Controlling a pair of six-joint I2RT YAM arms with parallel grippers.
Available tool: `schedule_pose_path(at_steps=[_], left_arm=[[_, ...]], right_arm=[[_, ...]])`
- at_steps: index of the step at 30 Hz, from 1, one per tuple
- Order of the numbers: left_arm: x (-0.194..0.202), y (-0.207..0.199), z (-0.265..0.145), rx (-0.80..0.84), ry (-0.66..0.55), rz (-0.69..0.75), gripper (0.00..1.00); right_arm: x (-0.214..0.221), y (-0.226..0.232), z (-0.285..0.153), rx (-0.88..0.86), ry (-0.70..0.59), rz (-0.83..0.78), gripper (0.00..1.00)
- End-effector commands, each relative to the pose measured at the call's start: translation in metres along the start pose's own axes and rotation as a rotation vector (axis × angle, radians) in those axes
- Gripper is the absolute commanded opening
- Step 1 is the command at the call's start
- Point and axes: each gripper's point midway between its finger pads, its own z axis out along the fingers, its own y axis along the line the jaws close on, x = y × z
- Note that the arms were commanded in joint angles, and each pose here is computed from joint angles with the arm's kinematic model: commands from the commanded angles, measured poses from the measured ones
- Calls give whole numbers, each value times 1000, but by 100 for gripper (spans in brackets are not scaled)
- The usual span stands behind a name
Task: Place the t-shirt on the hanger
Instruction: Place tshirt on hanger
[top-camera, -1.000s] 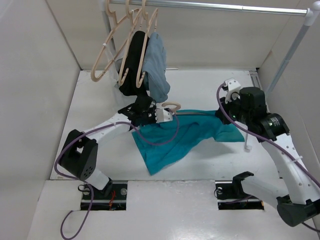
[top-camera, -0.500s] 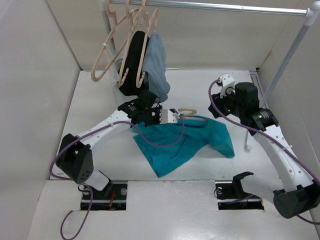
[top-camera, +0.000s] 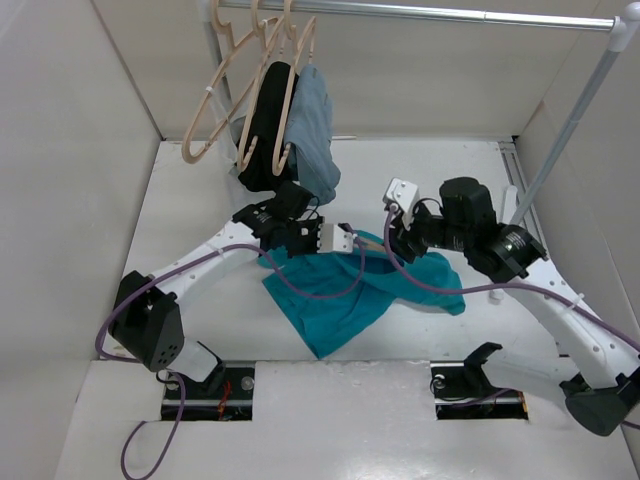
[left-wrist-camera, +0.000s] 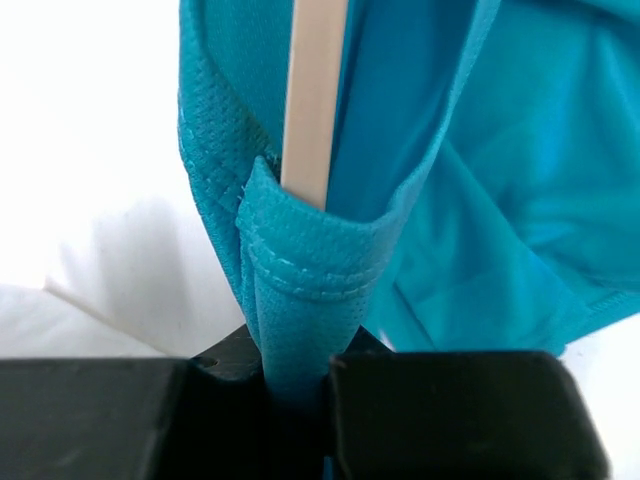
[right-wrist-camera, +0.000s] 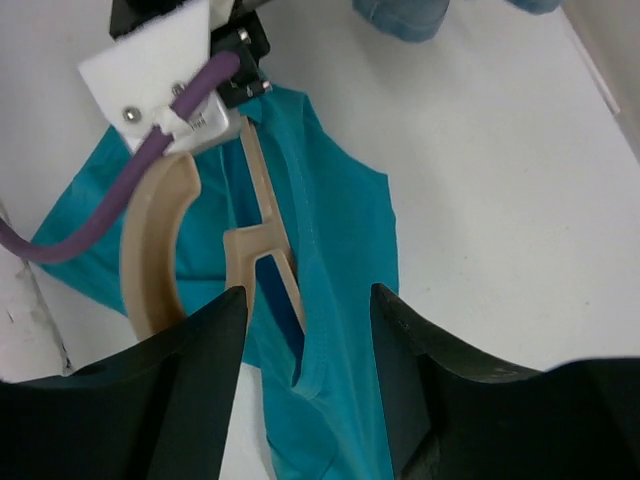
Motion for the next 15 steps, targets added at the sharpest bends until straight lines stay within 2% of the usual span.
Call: schedule_pose_path(at_steps=[1, 6, 12, 15], left_arm=[[-30, 8, -19, -20, -109, 1, 0], [-32, -5, -17, 26, -135, -38, 0], [-19, -8, -15, 27, -120, -50, 0], [-27, -4, -17, 33, -153, -51, 0]], right_arm=[[4, 15, 4, -56, -34, -36, 58], [12, -3, -8, 11, -62, -12, 63], [-7, -18, -60, 133, -182, -43, 73], [11, -9, -58, 89, -131, -60, 74]])
